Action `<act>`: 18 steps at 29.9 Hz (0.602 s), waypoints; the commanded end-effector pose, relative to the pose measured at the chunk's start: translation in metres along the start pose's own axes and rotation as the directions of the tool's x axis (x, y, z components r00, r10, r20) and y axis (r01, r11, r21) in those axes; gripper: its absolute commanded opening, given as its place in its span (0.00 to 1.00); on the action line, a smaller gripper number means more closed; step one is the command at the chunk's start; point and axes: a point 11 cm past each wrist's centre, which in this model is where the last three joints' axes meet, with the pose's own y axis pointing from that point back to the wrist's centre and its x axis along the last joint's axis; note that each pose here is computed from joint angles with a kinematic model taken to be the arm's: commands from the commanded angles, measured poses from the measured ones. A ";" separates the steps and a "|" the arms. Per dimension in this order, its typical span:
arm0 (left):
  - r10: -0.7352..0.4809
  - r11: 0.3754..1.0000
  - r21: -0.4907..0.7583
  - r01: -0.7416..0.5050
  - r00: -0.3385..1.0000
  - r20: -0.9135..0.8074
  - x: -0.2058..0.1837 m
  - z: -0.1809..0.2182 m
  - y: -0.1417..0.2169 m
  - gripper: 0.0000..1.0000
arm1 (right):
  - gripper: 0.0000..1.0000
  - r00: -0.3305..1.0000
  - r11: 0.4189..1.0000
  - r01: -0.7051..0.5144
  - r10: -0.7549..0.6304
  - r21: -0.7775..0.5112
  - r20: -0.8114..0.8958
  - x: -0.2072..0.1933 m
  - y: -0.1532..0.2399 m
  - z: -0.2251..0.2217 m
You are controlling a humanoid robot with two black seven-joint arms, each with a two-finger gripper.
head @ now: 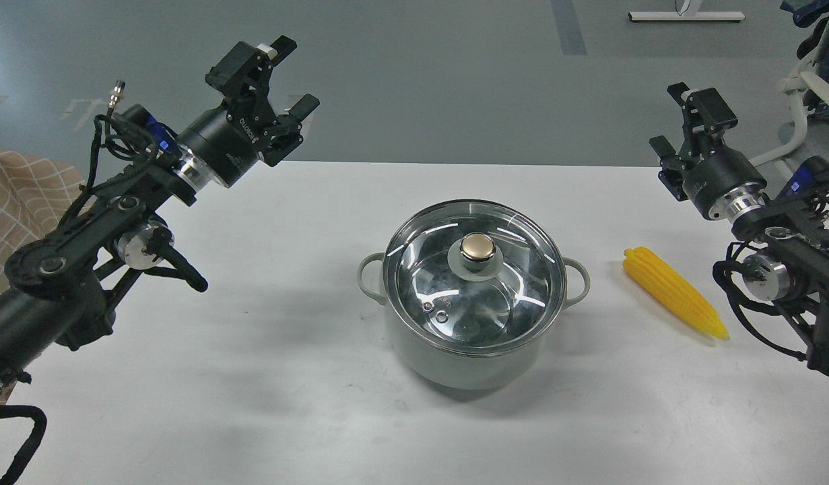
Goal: Open pot and put corn in
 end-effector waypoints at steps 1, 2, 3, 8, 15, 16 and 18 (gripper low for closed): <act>-0.131 0.990 -0.027 0.137 0.979 0.156 -0.024 0.030 -0.011 0.98 | 0.99 1.000 1.000 0.000 0.000 -0.005 -0.002 0.000 0.001 0.002; -0.156 0.986 -0.027 0.163 0.971 0.181 -0.031 0.032 -0.013 0.98 | 0.99 1.000 1.000 0.001 -0.001 -0.005 -0.001 -0.001 0.001 0.003; -0.201 0.977 -0.016 0.212 0.948 0.246 -0.042 0.036 -0.015 0.98 | 0.99 1.000 1.000 0.000 0.000 -0.005 -0.002 0.000 0.001 0.002; -0.334 0.934 0.056 0.354 0.804 0.491 -0.074 0.046 -0.023 0.98 | 0.99 1.000 1.000 -0.006 0.006 -0.007 -0.009 0.004 0.003 0.002; -0.439 0.863 0.191 0.468 0.506 0.743 -0.109 0.044 -0.023 0.98 | 0.99 1.000 1.000 -0.010 0.010 -0.014 -0.011 0.005 0.005 0.005; -0.444 0.858 0.207 0.470 0.478 0.758 -0.110 0.043 -0.023 0.98 | 0.99 1.000 1.000 -0.010 0.010 -0.016 -0.011 0.005 0.005 0.006; -0.465 0.837 0.265 0.478 0.367 0.806 -0.113 0.038 -0.023 0.98 | 0.99 1.000 1.000 -0.011 0.011 -0.020 -0.009 0.005 0.006 0.008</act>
